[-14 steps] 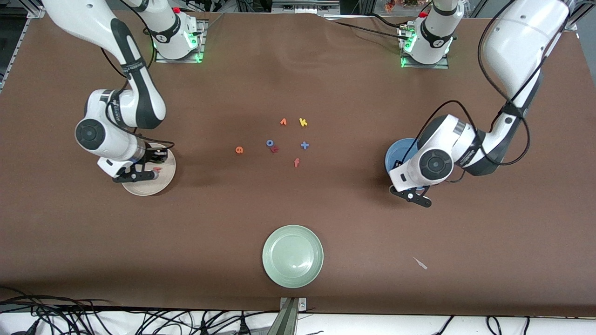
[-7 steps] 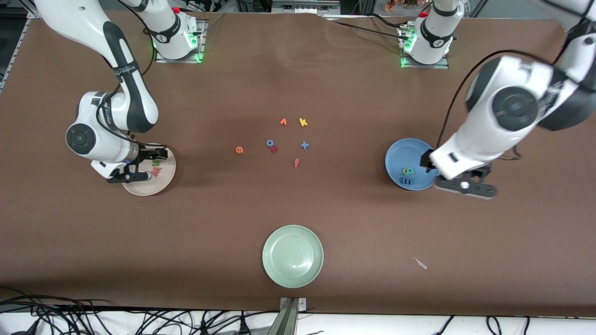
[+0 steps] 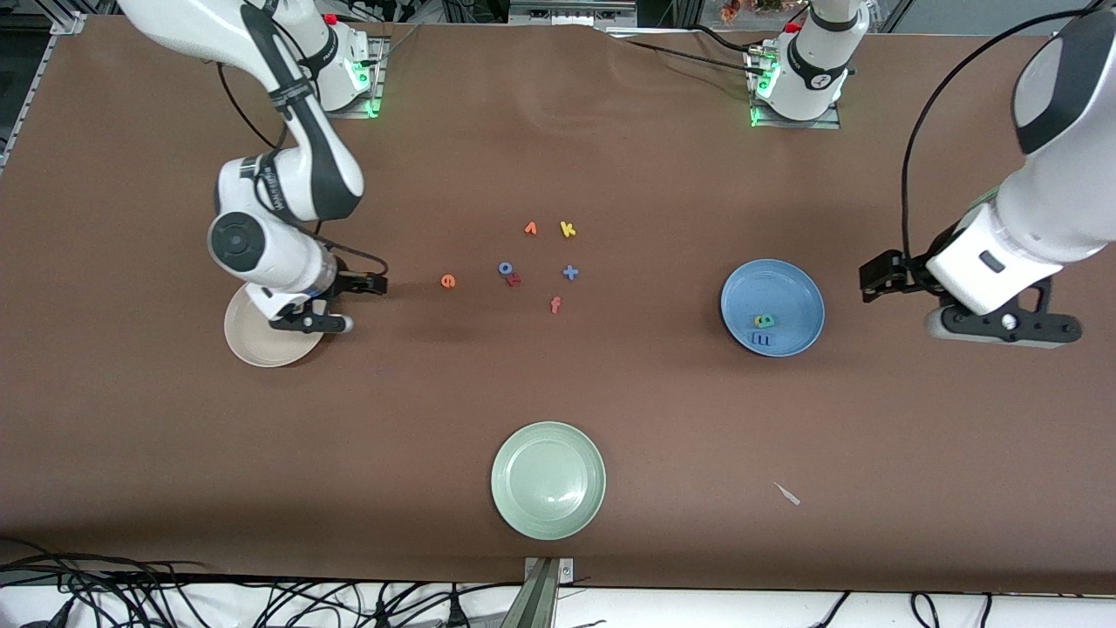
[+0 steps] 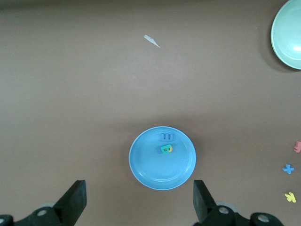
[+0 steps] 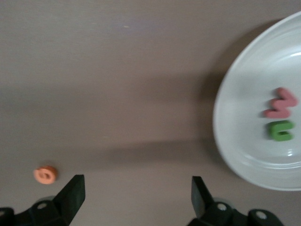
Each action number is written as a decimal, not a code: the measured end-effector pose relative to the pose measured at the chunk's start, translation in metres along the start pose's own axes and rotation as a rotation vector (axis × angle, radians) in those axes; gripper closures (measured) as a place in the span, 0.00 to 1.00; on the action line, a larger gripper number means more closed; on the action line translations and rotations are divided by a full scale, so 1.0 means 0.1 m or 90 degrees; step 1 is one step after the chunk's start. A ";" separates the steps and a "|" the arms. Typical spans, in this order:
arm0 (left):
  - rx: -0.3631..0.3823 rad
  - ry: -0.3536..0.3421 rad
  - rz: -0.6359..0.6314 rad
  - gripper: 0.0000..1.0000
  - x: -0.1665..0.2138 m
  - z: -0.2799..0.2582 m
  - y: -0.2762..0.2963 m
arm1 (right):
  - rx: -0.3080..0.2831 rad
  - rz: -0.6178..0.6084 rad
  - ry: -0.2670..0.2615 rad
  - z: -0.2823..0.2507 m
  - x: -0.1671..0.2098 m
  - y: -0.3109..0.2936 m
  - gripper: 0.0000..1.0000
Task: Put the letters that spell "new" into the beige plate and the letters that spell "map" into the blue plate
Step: 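Return the left arm to rest while the right gripper grasps the orange o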
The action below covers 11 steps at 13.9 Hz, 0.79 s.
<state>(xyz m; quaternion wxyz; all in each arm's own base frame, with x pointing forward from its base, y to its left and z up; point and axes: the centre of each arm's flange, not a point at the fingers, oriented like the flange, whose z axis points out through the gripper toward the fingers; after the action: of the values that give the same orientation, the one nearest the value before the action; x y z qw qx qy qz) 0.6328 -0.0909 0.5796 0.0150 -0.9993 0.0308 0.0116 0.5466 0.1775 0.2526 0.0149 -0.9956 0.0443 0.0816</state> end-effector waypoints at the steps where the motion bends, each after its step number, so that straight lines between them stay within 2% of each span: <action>1: -0.005 0.000 -0.013 0.00 -0.06 -0.09 -0.03 | 0.006 0.017 0.008 0.00 -0.05 -0.16 0.00; 3: -0.038 -0.008 -0.044 0.00 -0.22 -0.21 -0.12 | 0.018 0.046 0.020 0.02 -0.15 -0.43 0.00; 6: -0.031 0.005 -0.064 0.00 -0.43 -0.16 -0.19 | 0.029 0.076 0.037 0.17 -0.29 -0.77 0.00; 11: -0.023 0.011 -0.035 0.00 -0.74 -0.04 -0.21 | 0.031 0.087 0.047 0.63 -0.51 -1.13 0.00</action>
<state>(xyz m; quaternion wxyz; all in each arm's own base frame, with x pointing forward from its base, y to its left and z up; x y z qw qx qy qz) 0.5606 -0.0659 0.5859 -0.0027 -1.0000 0.0031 0.0032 0.4963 0.2972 0.2016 0.0316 -0.9919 0.1149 0.0443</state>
